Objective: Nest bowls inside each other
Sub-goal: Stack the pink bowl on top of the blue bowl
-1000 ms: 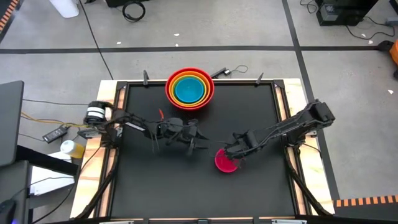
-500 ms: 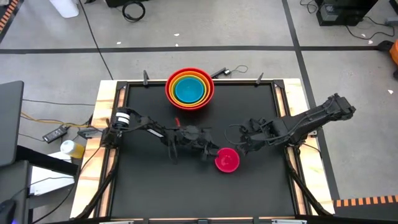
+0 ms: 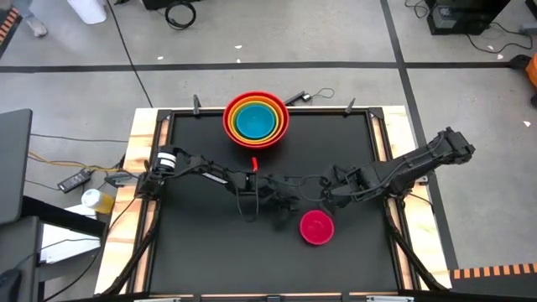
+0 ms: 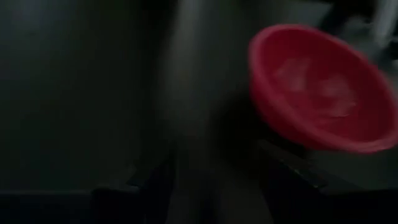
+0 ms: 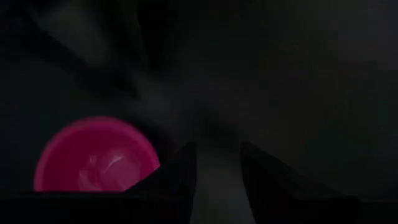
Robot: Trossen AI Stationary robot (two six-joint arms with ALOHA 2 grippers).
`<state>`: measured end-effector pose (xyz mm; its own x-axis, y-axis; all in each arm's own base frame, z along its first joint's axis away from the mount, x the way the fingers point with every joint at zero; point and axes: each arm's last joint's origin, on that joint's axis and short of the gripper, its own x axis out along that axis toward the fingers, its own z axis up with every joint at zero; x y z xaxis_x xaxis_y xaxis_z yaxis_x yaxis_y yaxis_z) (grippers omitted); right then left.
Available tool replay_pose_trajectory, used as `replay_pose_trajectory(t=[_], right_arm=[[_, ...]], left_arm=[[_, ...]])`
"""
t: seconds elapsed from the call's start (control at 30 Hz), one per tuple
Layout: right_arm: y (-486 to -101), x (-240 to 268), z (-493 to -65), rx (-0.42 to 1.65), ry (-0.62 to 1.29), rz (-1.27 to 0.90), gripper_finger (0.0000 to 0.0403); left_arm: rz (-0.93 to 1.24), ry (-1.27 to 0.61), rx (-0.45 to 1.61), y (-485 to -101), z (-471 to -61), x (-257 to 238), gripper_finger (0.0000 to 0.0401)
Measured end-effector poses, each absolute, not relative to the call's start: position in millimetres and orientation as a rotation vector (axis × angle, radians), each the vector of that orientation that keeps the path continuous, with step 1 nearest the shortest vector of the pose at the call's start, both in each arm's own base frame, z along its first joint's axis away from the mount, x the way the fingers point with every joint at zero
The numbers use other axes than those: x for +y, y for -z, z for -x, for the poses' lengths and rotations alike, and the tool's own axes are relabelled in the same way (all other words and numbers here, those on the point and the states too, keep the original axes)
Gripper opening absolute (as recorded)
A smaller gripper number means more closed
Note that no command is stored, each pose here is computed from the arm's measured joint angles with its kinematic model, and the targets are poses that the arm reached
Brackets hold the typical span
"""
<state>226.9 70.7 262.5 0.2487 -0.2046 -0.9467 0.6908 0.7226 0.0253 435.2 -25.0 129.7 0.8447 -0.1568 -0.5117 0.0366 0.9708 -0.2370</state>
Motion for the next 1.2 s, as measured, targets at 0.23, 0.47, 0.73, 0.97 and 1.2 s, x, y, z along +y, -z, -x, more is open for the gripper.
replay_pose_trajectory(t=[0.23, 0.47, 0.73, 0.97, 1.2], right_arm=[[-260, 83, -216, 1.260, 0.628, -0.466, 0.0133], [-260, 88, -214, 1.243, 0.651, -0.497, 0.0133], [-260, 89, -214, 1.253, 0.649, -0.529, 0.0134], [-260, 91, -214, 1.265, 0.647, -0.568, 0.0134], [-257, 97, -219, 1.222, 0.632, -0.582, 0.0130]], left_arm=[[0.342, 0.245, 0.494, -138, -439, -29, 0.0215], [0.404, 0.228, 0.466, -141, -440, -32, 0.0215], [0.393, 0.151, 0.462, -125, -443, -45, 0.0215], [0.390, 0.265, 0.425, -117, -449, -54, 0.0215], [0.333, 0.274, 0.455, -115, -449, -55, 0.0167]])
